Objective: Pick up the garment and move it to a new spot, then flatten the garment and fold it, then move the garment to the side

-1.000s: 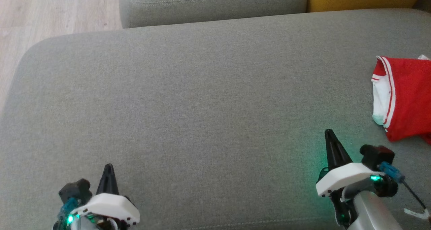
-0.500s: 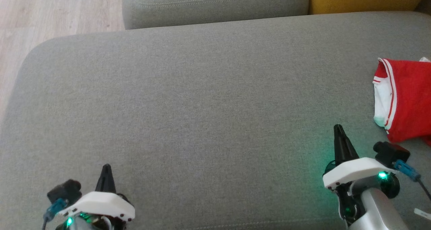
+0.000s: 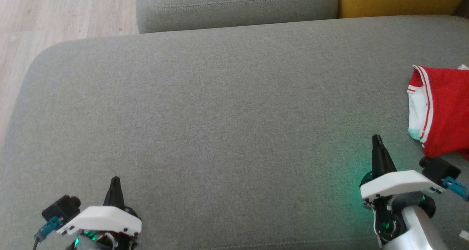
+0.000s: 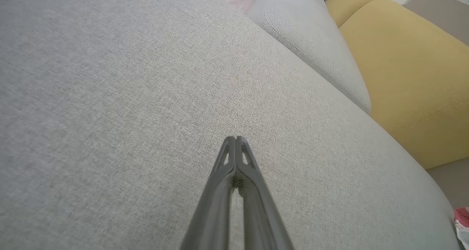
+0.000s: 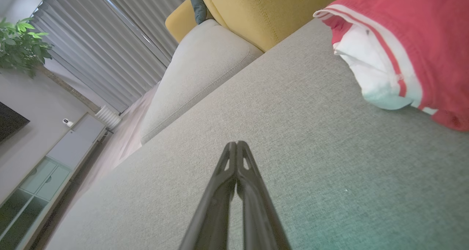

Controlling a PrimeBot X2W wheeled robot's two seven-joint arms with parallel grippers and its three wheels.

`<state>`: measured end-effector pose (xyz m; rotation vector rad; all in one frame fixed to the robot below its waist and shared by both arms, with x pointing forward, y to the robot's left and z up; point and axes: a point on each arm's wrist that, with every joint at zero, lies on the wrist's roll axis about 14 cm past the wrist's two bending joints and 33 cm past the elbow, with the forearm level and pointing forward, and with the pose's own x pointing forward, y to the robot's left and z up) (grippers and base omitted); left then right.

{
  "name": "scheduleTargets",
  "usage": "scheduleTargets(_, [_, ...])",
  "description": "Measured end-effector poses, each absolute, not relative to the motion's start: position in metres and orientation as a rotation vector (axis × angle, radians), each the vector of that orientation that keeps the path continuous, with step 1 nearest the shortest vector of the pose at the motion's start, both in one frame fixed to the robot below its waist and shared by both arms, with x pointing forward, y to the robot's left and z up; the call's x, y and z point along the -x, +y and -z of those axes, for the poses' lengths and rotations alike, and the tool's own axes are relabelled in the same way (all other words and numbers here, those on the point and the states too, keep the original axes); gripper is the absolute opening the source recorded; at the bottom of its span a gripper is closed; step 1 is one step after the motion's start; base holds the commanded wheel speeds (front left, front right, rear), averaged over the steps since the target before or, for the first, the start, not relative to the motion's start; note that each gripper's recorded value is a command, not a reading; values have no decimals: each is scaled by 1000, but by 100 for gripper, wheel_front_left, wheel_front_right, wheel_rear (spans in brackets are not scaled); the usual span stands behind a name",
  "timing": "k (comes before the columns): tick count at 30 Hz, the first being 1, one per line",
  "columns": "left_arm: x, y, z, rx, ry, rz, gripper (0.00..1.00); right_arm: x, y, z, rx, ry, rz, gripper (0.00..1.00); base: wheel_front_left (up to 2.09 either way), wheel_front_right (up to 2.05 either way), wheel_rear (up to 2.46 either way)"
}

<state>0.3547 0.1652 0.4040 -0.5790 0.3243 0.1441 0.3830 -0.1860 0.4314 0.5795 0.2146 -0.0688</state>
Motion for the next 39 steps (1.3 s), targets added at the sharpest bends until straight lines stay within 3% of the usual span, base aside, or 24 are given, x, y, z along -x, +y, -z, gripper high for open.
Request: scheduleTargets(39, [-362, 174, -425, 1048, 274, -166, 0, -384, -196, -452, -1039, 154, 125, 0, 0, 0, 0])
